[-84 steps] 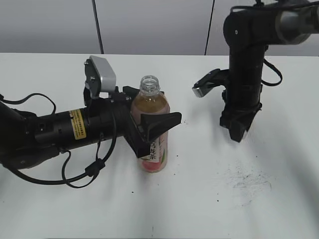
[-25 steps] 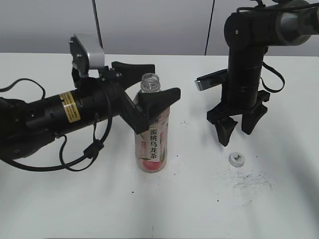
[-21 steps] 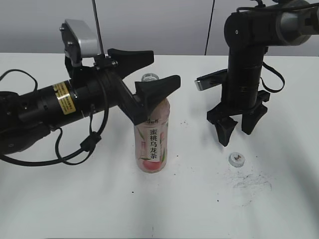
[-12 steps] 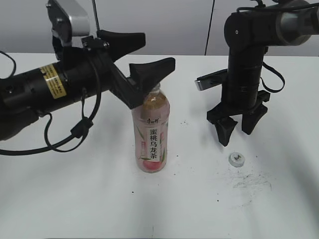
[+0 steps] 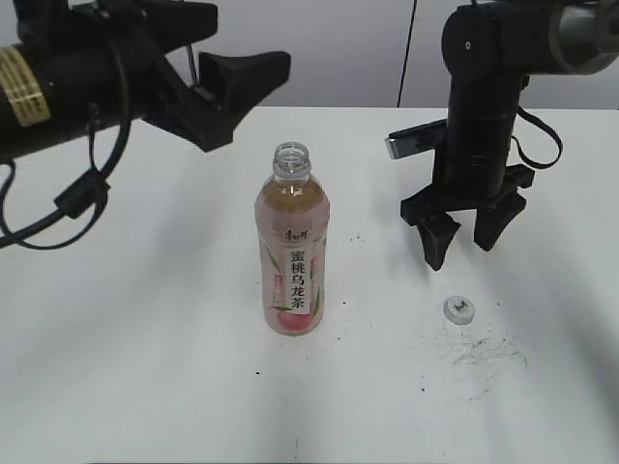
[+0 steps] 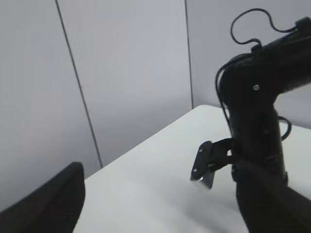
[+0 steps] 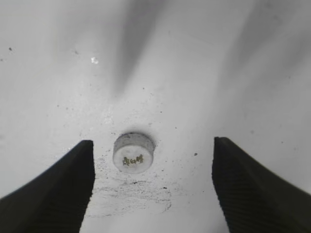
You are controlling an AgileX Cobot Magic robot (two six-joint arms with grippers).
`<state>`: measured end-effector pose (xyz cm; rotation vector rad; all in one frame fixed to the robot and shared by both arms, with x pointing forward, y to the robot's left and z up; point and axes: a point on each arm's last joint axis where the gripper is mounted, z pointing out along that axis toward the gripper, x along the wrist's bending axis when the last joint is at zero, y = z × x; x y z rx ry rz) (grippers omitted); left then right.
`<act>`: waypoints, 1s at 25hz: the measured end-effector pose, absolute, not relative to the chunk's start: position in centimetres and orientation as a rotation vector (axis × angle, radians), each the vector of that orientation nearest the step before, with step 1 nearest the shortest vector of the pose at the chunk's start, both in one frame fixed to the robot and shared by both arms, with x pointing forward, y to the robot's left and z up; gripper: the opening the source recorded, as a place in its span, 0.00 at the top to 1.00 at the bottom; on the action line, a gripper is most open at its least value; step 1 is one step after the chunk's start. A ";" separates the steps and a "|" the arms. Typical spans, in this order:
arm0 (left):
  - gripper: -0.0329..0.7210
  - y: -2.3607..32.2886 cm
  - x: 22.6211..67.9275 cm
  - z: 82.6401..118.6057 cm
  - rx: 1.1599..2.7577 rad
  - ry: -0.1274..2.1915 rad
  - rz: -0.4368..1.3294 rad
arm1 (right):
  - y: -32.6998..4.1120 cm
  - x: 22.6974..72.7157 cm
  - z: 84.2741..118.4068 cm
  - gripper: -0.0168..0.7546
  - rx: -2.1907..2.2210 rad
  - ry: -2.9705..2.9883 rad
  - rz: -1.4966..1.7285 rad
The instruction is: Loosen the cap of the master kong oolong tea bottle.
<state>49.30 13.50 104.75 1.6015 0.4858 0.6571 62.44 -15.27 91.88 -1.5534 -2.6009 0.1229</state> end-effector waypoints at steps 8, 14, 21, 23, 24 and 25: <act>0.21 17.8 46.8 108.1 1.675 0.844 0.783 | -15.4 62.2 95.2 0.25 -1.673 -2.592 0.034; 0.21 21.0 43.2 109.1 1.695 1.216 0.697 | -15.7 61.2 99.5 0.25 -1.721 -2.624 -0.083; 0.21 24.7 36.5 110.3 1.827 1.355 0.636 | -17.0 57.8 106.2 0.27 -1.763 -2.693 -0.289; 0.21 25.6 34.6 110.3 1.915 1.340 0.629 | -17.6 56.1 107.8 0.27 -1.770 -2.708 -0.336; 0.21 26.0 33.7 110.3 1.944 1.324 0.622 | -17.9 55.1 108.6 0.27 -1.774 -2.712 -0.361; 0.21 26.4 32.6 110.3 1.971 1.322 0.609 | -18.3 54.0 109.4 0.27 -1.773 -2.718 -0.393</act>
